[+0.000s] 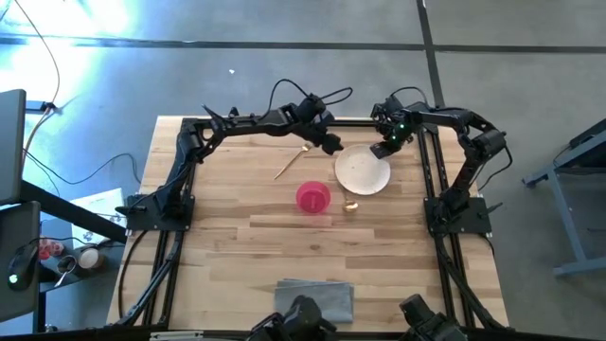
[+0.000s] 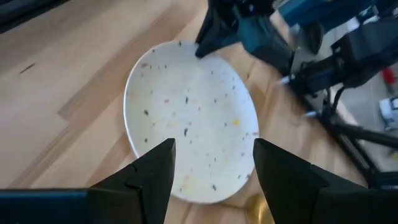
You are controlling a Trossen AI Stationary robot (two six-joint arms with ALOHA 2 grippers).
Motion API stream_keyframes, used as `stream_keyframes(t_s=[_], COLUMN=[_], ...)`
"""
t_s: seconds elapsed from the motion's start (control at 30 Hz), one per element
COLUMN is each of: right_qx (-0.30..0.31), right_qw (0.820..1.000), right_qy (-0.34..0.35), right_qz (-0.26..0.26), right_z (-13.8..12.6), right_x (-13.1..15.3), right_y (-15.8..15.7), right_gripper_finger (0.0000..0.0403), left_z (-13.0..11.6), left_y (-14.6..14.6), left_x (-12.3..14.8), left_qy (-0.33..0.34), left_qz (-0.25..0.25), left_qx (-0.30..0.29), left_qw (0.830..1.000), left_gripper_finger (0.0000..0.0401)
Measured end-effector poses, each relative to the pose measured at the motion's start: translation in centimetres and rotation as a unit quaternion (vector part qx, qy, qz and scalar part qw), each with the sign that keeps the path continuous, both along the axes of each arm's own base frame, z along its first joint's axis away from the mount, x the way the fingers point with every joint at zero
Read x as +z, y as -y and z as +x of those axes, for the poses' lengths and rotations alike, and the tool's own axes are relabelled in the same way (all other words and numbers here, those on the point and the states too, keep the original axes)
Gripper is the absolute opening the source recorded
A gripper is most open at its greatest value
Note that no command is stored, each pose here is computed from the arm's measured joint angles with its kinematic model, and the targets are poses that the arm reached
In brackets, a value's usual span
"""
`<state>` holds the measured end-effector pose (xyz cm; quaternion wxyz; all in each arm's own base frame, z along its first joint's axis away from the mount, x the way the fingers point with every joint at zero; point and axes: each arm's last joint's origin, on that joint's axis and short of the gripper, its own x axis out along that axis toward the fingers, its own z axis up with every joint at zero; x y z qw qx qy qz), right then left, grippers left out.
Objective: Set table place
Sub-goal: Move the white plate to the middle
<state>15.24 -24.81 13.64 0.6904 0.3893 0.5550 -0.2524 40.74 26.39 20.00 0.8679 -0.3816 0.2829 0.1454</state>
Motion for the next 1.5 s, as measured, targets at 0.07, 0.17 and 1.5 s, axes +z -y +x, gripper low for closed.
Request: stream_keyframes(t_s=[0.07,0.17,1.5], right_qx=[0.0,0.0,0.014], right_qw=[1.0,1.0,0.998], right_qy=[-0.001,-0.002,0.039], right_qz=[-0.001,-0.002,-0.039], right_z=[0.0,0.0,1.9], right_x=[0.0,0.1,2.6], right_y=[0.0,0.0,1.0], right_gripper_finger=[0.0003,0.0002,0.0], left_z=[-0.1,-0.1,0.3], left_y=[0.0,0.1,-1.7], left_x=[-0.1,-0.1,-4.4], left_qy=[-0.008,-0.009,-0.07], left_qz=[-0.004,-0.009,-0.06], left_qx=[-0.001,-0.005,0.058], left_qw=[1.0,1.0,0.994], left_gripper_finger=[0.0207,0.0207,0.0207])
